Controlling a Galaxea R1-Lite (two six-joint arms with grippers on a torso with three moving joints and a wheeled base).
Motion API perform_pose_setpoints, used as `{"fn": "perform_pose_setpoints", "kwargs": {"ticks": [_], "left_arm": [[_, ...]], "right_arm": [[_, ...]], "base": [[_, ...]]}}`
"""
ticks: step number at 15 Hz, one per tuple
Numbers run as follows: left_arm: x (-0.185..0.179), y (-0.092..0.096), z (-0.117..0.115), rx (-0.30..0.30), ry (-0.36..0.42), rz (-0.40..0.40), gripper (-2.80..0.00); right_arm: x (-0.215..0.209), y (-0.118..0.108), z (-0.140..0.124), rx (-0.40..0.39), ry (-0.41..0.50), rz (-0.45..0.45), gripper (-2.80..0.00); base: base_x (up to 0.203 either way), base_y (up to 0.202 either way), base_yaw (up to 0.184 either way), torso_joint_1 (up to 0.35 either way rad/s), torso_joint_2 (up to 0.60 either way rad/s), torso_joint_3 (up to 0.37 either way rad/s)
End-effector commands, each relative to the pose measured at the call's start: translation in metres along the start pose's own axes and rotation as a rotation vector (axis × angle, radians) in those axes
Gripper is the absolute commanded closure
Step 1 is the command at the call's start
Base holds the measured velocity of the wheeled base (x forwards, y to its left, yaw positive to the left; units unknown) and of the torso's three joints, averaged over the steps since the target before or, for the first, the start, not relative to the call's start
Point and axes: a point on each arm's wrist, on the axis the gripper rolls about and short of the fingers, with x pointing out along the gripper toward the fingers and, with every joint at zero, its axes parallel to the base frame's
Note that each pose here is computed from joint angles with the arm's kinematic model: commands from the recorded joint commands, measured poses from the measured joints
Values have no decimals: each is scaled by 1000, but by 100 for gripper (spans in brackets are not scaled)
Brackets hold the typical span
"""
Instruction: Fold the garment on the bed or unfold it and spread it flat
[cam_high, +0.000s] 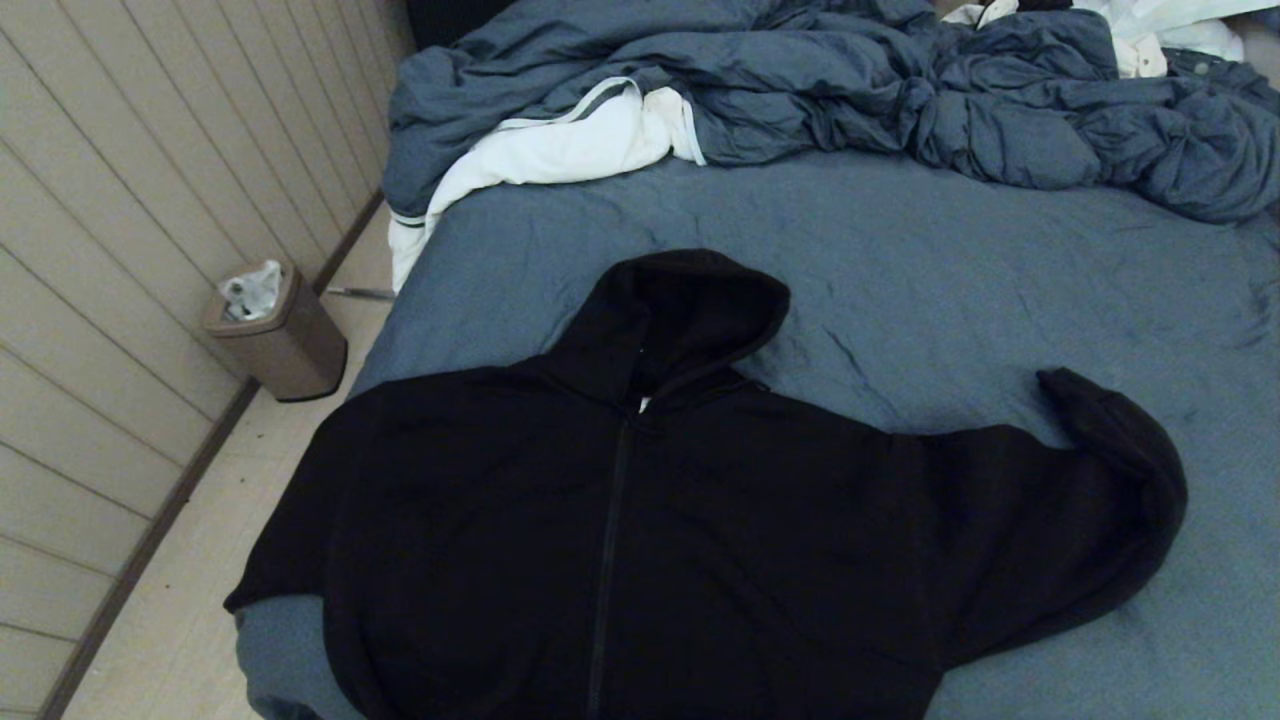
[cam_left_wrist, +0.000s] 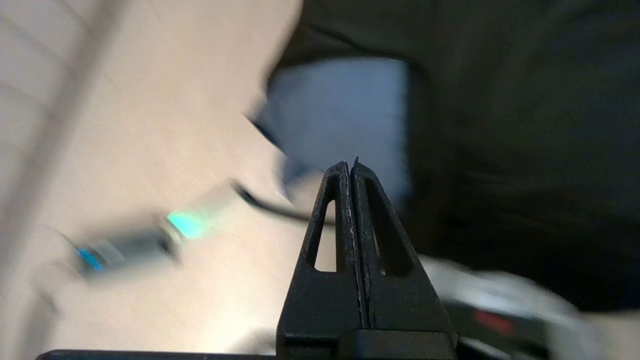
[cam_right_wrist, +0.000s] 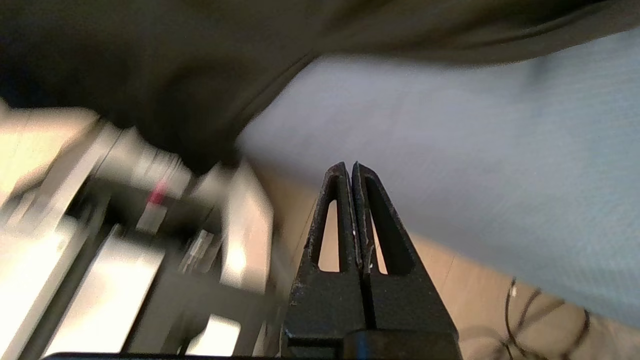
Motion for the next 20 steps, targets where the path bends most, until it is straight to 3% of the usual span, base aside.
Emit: {"fn": "perform_pose_setpoints", "kwargs": {"ticks": [1,4,6,7,9,14,20], "left_arm": [[9,1,-19,73,-140,1,0],[2,1,-19,113,-279,-14,0],[2,1,-20,8,-278,-47,0],[4,-1,-24,-37,-247,-107,0],[6,0,-25,-32,-249,-97,0],[6,0,-25,-54,-247,-98,0],[6,0,-25,-50,-244,-97,0]], "right_arm": [[16,-2,-13,3,-123,-66,0],[23,-3,-20,17,-302,-128,0],[19,-1,-34,0,-299,-125,0],[16,0,-39,-8,-342,-132,0],[12,1,-44,-5,-397,-144,0],[13,1,-44,98,-391,-158,0],[13,0,-44,102,-391,-159,0]], "base": [[0,0,0,0,0,0],[0,0,0,0,0,0],[0,0,0,0,0,0],[0,0,0,0,0,0],[0,0,0,0,0,0],[0,0,0,0,0,0],[0,0,0,0,0,0]]}}
